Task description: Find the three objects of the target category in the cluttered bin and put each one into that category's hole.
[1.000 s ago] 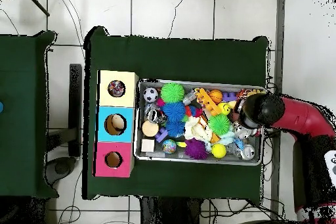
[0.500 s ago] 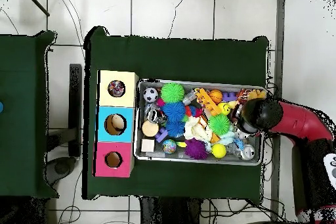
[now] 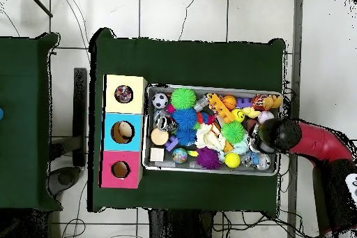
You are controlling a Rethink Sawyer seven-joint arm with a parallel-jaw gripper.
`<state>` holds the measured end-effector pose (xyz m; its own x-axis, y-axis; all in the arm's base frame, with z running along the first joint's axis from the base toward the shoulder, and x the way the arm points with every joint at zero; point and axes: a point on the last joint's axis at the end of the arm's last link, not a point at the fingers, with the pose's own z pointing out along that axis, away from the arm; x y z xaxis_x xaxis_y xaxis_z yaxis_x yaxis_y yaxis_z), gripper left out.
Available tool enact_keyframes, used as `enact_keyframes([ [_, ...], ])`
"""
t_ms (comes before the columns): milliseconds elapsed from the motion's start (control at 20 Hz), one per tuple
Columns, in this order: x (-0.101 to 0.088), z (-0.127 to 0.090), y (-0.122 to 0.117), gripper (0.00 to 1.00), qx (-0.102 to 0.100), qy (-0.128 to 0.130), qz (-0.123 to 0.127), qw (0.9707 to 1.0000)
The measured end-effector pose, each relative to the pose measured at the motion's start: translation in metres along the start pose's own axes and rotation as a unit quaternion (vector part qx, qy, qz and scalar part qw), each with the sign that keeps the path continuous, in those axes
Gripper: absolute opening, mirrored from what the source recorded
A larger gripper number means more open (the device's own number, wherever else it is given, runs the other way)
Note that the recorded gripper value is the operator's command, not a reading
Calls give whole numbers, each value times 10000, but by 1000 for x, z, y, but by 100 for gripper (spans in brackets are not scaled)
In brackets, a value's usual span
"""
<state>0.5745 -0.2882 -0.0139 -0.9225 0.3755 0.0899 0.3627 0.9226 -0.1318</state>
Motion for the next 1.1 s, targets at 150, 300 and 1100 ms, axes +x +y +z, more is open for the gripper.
enact_keyframes([
  [150,8,13,-3,0,46,-65,-102,9999],
  [300,15,19,-4,0,93,-50,-180,9998],
  [1100,25,41,10,0,16,-338,-245,9991],
])
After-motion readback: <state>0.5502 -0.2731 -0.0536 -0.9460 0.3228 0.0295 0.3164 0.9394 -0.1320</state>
